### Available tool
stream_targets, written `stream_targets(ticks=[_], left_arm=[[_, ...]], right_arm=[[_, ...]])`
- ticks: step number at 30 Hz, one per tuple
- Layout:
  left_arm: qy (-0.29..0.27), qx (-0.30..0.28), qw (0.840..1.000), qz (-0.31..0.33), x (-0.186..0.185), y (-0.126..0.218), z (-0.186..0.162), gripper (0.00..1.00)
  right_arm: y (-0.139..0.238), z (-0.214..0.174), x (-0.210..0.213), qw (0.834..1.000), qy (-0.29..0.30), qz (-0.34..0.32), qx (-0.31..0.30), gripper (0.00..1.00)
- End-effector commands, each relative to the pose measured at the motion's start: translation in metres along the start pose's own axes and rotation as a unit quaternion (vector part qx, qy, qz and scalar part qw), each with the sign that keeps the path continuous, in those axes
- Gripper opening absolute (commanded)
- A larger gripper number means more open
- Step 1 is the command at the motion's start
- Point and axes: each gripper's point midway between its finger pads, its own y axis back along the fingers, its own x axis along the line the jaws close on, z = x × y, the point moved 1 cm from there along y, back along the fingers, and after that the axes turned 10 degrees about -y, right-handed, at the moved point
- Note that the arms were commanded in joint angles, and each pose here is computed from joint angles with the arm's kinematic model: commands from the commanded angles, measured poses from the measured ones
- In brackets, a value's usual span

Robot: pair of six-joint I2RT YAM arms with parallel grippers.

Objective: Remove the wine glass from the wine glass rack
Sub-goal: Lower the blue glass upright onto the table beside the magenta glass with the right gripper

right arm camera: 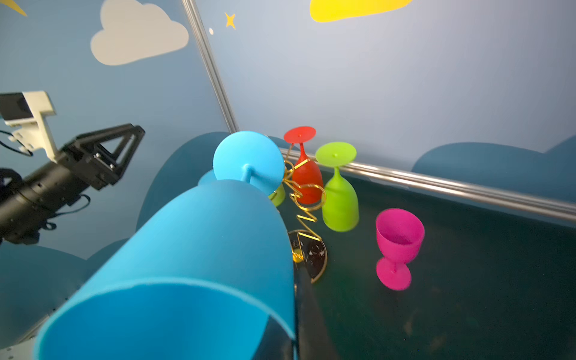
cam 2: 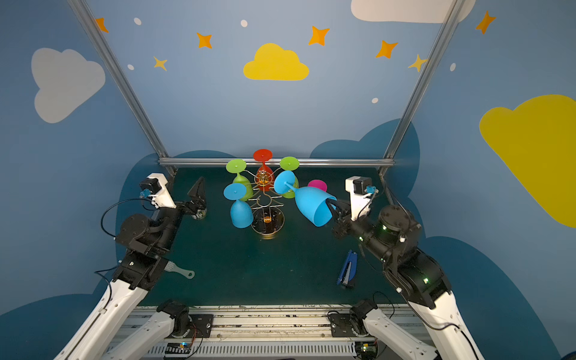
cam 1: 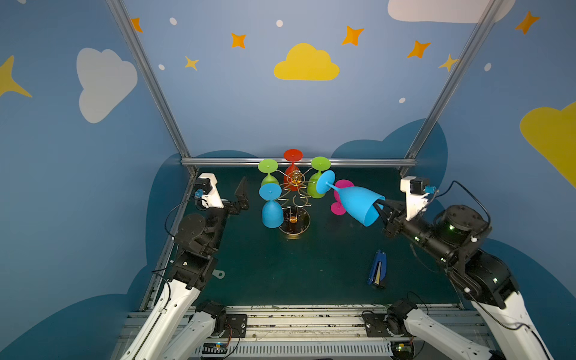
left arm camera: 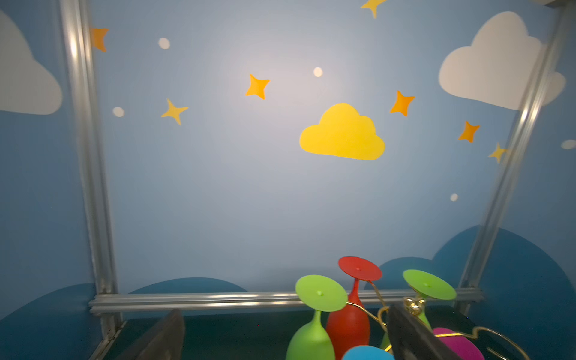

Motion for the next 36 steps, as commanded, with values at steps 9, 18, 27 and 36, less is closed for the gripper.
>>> stream_targets(ticks=[9,18,27,36], left_arm=[[0.068,0.043,0.994,0.078,0.059,-0.006,-0.043,0.99],[0.057,0.056,0.992,0.101,0.071,0.007,-0.062,1.0],[0.059,0.049,0.991,0.113,0.079,0.013,-0.059,1.0],[0.06,0.047,0.99,0.114,0.079,0.017,-0.059,0.99]], right_arm=[[-0.002,-0.111,-0.099,0.938,0.019,-0.247,0.243,0.0],[-0.032,-0.126,-0.163,0.89,-0.02,-0.33,0.314,0.0],[-0.086,-0.116,-0.223,0.868,-0.055,-0.361,0.337,0.0],[-0.143,-0.09,-0.277,0.862,-0.063,-0.369,0.341,0.0]])
